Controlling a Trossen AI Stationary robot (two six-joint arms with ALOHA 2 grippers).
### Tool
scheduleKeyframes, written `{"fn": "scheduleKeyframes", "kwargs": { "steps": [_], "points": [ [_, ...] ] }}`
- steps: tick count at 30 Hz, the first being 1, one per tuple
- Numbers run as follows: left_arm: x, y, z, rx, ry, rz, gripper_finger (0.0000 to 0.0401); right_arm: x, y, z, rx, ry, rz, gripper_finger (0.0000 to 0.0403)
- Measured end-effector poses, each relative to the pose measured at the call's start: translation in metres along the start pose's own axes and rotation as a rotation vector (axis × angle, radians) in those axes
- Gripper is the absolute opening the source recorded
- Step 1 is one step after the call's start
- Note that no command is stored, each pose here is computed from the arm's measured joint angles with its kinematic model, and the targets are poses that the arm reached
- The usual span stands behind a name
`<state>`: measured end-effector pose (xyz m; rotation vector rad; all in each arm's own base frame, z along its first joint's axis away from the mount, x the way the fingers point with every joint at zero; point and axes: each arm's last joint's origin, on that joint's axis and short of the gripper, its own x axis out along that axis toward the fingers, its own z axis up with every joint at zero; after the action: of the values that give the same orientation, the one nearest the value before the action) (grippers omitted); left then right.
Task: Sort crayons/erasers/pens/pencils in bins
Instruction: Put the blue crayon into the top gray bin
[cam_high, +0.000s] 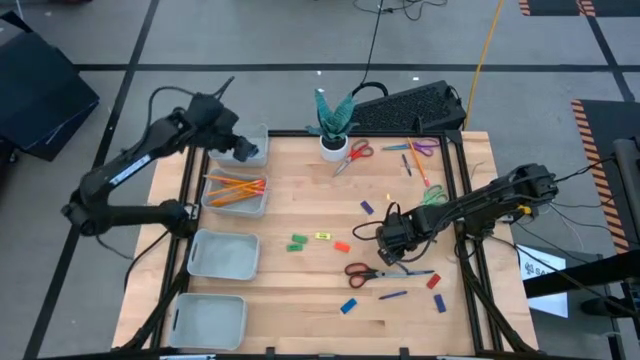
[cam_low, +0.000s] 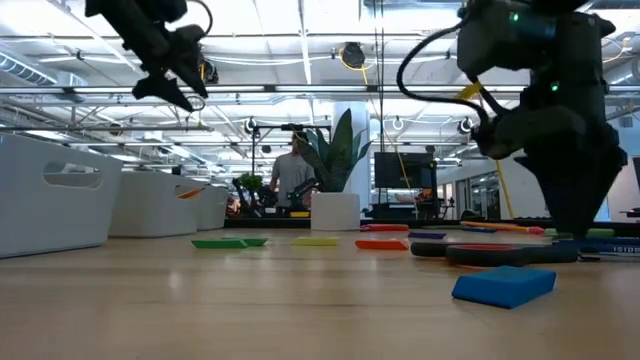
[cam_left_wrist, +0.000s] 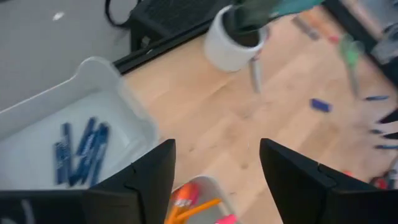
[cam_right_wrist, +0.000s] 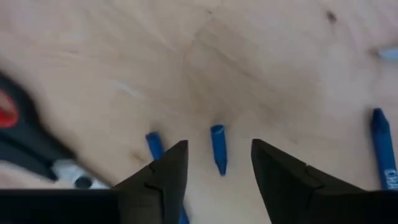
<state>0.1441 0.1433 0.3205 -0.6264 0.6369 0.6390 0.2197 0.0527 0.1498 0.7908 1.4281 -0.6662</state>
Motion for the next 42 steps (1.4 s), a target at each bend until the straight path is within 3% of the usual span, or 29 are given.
{"fn": "scheduleKeyframes", "kwargs": {
  "steps": [13,21,25,31,36,39,42],
  "points": [
    [0.011,-0.019,-0.016,-0.001,-0.089,-0.100,0.0203,0.028,0.006,0.003,0.019,0.039,-0.154,0.0101],
    [0.032,-0.039,-0.021,-0.078,-0.277,-0.373,0.0198,0.025,0.005,0.003,0.064,0.010,-0.147,0.0021],
    [0.044,-0.050,-0.036,-0.030,-0.313,-0.481,0.0214,0.011,0.008,0.004,0.054,-0.038,-0.105,0.0012],
    [0.047,-0.076,-0.052,0.105,-0.347,-0.613,0.0257,-0.049,0.024,0.020,-0.023,-0.325,0.141,0.0021],
    [0.047,-0.102,-0.058,0.216,-0.417,-0.715,0.0269,-0.121,0.042,0.041,-0.173,-0.786,0.485,0.0018],
    [0.045,-0.118,-0.062,0.307,-0.526,-0.720,0.0262,-0.150,0.044,0.053,-0.174,-0.990,0.664,0.0018],
    [0.039,-0.135,-0.066,0.468,-0.673,-0.670,0.0255,-0.169,0.044,0.061,-0.182,-1.100,0.800,0.0018]
  ]
}}
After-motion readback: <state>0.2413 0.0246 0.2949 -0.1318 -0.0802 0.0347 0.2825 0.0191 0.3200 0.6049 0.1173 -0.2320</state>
